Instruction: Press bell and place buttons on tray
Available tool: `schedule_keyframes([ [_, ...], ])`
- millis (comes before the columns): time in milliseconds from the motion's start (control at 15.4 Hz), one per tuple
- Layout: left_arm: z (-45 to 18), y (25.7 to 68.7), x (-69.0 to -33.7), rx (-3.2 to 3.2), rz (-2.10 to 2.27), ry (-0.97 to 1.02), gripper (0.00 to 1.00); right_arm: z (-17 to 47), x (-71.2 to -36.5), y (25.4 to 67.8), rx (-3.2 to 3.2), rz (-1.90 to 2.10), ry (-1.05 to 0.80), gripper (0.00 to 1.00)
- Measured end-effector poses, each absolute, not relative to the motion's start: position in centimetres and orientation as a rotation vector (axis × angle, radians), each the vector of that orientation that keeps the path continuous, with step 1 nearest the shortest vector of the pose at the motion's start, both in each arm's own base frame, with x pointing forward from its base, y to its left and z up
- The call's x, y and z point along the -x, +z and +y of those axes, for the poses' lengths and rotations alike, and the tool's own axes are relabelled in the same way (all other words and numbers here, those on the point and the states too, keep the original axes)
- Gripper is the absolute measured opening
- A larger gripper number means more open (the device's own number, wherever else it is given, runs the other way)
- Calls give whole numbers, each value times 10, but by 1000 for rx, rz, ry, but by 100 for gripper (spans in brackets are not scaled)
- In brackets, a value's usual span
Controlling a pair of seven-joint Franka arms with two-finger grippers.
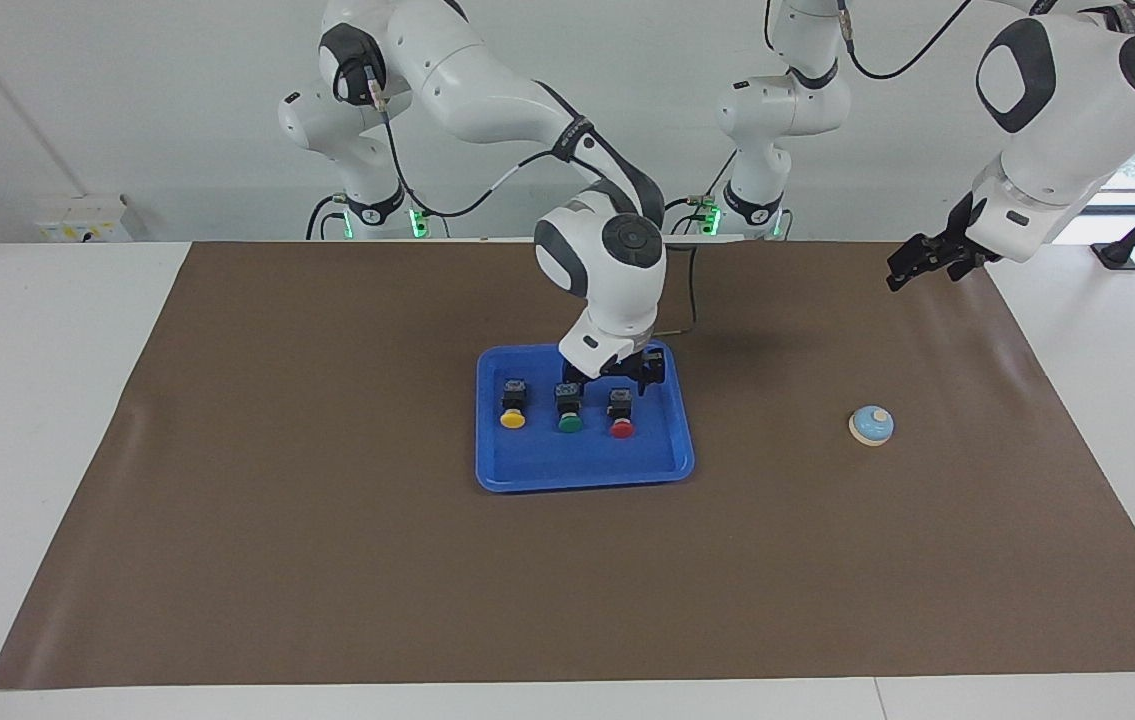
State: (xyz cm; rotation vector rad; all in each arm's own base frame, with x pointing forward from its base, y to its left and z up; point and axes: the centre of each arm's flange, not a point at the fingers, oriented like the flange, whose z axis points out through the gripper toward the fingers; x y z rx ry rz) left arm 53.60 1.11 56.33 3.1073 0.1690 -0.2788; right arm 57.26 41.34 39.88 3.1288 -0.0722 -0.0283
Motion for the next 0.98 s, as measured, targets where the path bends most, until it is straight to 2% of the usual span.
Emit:
schedule_keyframes([
  [195, 11, 563, -536, -3107, 169, -279, 100, 336, -593, 473, -3142, 4, 15, 100],
  [326, 11, 563, -536, -3107, 169, -279, 100, 271, -599, 506, -3142, 65, 19, 100],
  [521, 11, 563, -536, -3107, 169, -279, 100, 202, -589, 526, -3135, 132, -8, 100],
  [977, 11, 563, -536, -3107, 169, -279, 100, 96, -567, 557, -3133, 161, -39, 100],
])
